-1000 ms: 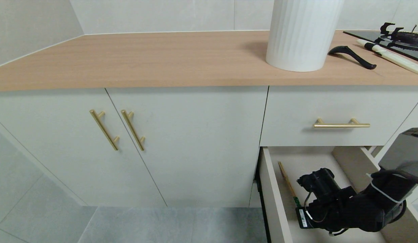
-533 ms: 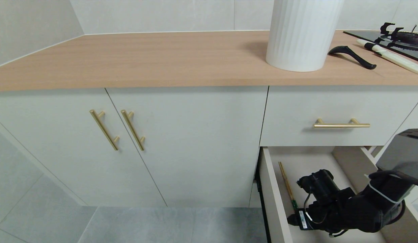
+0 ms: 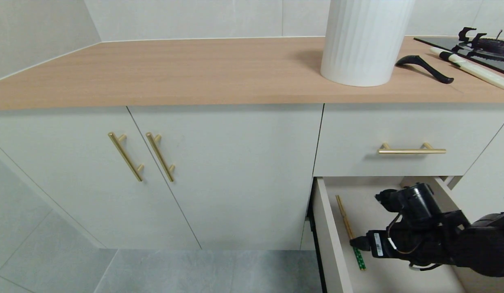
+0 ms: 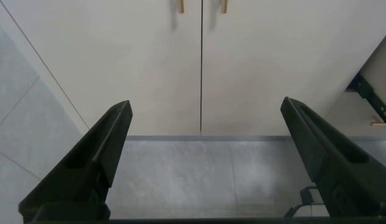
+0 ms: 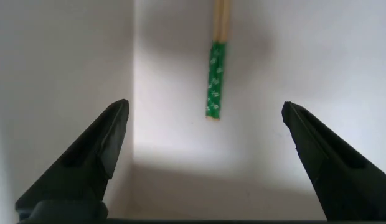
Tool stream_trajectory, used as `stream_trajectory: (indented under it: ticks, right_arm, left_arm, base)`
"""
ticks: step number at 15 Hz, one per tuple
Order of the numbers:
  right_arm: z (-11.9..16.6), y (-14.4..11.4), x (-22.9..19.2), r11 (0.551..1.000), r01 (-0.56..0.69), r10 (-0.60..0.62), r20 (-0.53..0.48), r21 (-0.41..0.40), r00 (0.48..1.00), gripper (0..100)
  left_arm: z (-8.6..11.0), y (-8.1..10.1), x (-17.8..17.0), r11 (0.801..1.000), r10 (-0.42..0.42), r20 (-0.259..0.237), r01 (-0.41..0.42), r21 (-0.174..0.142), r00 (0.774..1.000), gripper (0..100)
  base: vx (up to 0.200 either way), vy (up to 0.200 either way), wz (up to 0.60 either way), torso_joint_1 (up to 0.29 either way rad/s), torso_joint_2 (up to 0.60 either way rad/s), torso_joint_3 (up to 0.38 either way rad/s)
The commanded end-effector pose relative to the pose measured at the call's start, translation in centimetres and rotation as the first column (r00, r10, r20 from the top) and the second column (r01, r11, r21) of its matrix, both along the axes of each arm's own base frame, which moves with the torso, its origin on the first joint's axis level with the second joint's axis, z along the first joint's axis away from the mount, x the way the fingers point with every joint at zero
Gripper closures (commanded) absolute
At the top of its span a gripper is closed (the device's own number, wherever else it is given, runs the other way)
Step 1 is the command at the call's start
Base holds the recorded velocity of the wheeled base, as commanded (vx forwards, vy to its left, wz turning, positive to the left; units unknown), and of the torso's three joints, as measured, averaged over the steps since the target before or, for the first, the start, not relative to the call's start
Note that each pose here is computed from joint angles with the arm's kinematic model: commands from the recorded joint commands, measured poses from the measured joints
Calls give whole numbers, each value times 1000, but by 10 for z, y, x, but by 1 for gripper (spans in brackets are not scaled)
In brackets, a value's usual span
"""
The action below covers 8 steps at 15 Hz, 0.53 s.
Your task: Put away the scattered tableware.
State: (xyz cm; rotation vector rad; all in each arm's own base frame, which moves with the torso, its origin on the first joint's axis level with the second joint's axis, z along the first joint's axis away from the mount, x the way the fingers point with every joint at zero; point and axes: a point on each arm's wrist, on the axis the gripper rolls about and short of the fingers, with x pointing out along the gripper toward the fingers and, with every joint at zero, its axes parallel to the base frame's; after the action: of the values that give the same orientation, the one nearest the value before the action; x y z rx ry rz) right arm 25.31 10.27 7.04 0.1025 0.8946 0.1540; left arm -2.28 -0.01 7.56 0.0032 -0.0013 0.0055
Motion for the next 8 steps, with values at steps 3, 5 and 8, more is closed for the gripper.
stream_trajectory:
  ticks: [3,5,8]
  right_arm:
    - [108,-46,-39,997,65,-70,225,34,972,0]
    - [123,-69,-46,993,115,-108,293,-6,950,0]
    - [126,-86,-42,984,175,-155,325,-34,933,0]
  left_arm:
    - [0,0,0,1000,1,0,-1,0,1000,0]
    - [0,0,0,1000,1,0,-1,0,1000,0]
    - [0,0,0,1000,1,0,-1,0,1000,0]
  base:
    - [0,0,0,0,0,0]
    - [0,0,0,0,0,0]
    - [0,0,0,0,0,0]
